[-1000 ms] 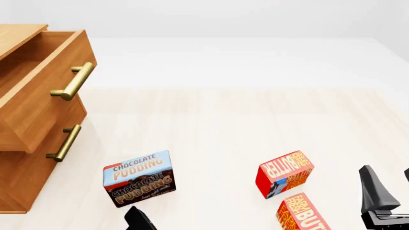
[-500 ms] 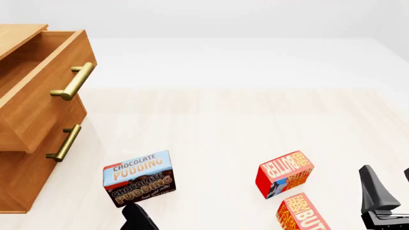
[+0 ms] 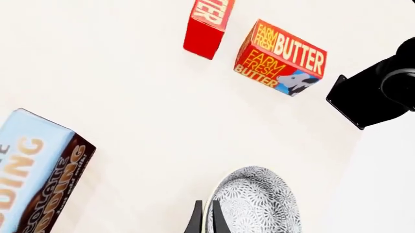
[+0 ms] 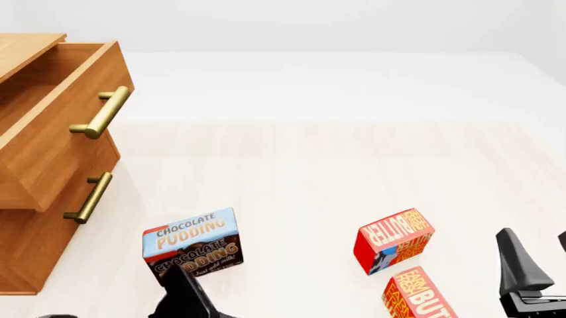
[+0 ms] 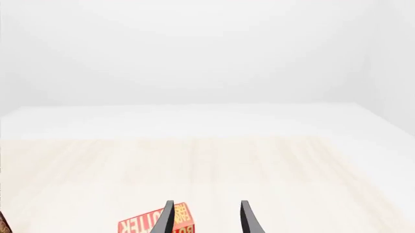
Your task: Put the bowl in the top drawer of the cabinet.
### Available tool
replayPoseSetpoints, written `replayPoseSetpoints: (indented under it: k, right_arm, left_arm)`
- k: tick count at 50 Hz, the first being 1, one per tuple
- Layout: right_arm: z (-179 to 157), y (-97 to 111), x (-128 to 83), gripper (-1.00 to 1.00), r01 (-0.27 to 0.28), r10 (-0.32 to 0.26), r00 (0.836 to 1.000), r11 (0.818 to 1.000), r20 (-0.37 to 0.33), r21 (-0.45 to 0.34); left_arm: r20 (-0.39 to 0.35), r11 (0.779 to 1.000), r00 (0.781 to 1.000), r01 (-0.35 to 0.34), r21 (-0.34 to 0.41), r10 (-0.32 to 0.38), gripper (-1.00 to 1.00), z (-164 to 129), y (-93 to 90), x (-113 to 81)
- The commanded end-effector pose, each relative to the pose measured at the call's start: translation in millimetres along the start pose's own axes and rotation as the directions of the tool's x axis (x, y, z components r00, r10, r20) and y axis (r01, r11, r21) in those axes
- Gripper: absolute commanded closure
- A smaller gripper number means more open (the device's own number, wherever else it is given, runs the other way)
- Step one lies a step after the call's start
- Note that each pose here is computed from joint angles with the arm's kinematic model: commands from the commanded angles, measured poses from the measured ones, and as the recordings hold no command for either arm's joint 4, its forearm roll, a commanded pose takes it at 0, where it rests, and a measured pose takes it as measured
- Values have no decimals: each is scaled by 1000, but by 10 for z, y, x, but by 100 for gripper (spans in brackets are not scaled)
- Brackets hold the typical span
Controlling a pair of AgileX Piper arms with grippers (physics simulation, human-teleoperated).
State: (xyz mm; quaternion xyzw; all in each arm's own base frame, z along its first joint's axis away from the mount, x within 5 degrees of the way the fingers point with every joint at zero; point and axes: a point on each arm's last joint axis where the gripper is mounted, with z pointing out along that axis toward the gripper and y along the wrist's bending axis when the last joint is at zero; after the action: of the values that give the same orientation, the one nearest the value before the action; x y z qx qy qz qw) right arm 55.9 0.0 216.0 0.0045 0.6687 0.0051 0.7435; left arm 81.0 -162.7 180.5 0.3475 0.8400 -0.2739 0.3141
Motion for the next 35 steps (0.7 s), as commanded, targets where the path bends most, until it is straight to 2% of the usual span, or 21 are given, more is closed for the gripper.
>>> replayPoseSetpoints:
  k: [1,5,15,35]
  right_arm:
    - [0,3,-1,-100,-1,1,1000,1000,2,-5]
    - [0,4,-2,-100,-1,1,1000,1000,3,-8]
    - [0,9,-6,-100,-6,6,1000,1000,7,-15]
    - [0,11,-6,-100,-7,7,1000,1000,7,-19]
  left_arm:
    - [36,1000,999,0,13,0,100,-130,-62,-174]
    - [56,1000,998,-9,11,9,100,-216,-81,-289]
    - [58,1000,998,-7,2,7,100,-355,-107,-430]
    - [106,997,994,-34,-73,41,100,-800,-39,-771]
